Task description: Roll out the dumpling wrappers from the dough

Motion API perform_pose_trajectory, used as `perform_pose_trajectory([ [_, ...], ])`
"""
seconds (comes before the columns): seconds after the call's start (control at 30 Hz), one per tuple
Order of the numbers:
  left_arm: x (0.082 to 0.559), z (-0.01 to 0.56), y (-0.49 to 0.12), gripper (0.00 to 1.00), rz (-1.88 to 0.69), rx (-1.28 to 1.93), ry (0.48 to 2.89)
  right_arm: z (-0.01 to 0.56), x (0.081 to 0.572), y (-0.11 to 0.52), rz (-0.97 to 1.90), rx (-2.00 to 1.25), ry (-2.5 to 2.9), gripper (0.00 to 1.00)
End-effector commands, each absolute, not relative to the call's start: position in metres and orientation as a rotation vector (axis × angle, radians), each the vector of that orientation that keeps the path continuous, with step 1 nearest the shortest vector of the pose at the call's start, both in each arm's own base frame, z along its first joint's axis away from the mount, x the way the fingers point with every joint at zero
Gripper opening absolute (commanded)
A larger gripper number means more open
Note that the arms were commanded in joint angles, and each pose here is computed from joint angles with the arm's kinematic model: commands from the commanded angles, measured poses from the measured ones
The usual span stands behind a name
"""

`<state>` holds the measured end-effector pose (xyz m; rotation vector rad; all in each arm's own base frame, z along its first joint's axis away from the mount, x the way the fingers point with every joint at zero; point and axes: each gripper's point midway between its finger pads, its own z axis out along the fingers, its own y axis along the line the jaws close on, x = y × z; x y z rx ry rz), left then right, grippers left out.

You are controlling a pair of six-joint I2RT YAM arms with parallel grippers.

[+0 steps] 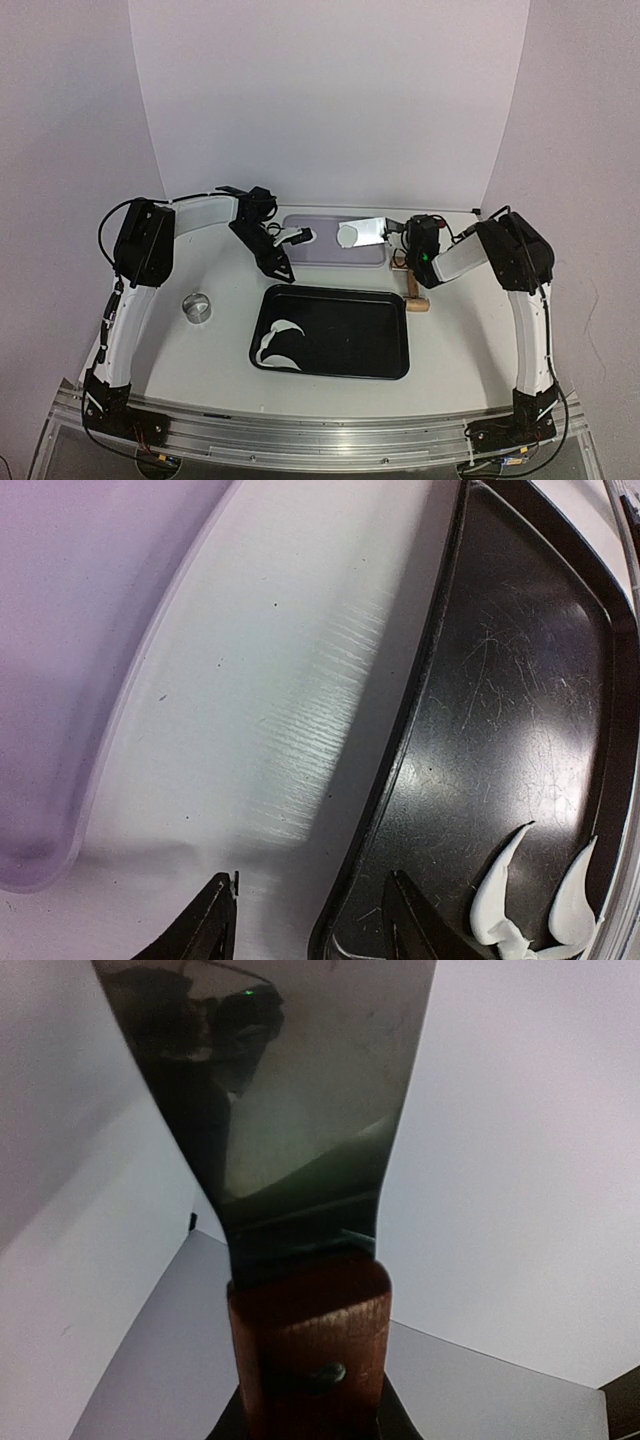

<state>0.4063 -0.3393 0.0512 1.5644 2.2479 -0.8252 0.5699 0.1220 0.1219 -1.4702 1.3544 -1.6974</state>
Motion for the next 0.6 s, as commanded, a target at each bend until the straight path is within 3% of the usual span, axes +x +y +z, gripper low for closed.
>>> perform_pose_trajectory([
  [0.0, 0.414, 0.101, -0.343, 0.5, -0.802, 1.535, 2.151, 0.226, 0.593, 0.126, -1.864, -1.317, 1.215, 0.0],
  [0.33, 0.415, 0.101, -0.343, 0.5, -0.795, 1.535, 2.147, 0.115, 0.559, 0.122, -1.795, -1.662, 1.202, 0.0],
  [0.4, 0.414, 0.1, -0.341, 0.5, -0.793, 1.537, 2.152, 0.133, 0.567, 0.122, -1.818, -1.607, 1.186, 0.0],
  [0.57, 0.415, 0.101, -0.339, 0.5, -0.786, 1.533, 2.156, 0.243, 0.592, 0.133, -1.872, -1.308, 1.125, 0.0],
])
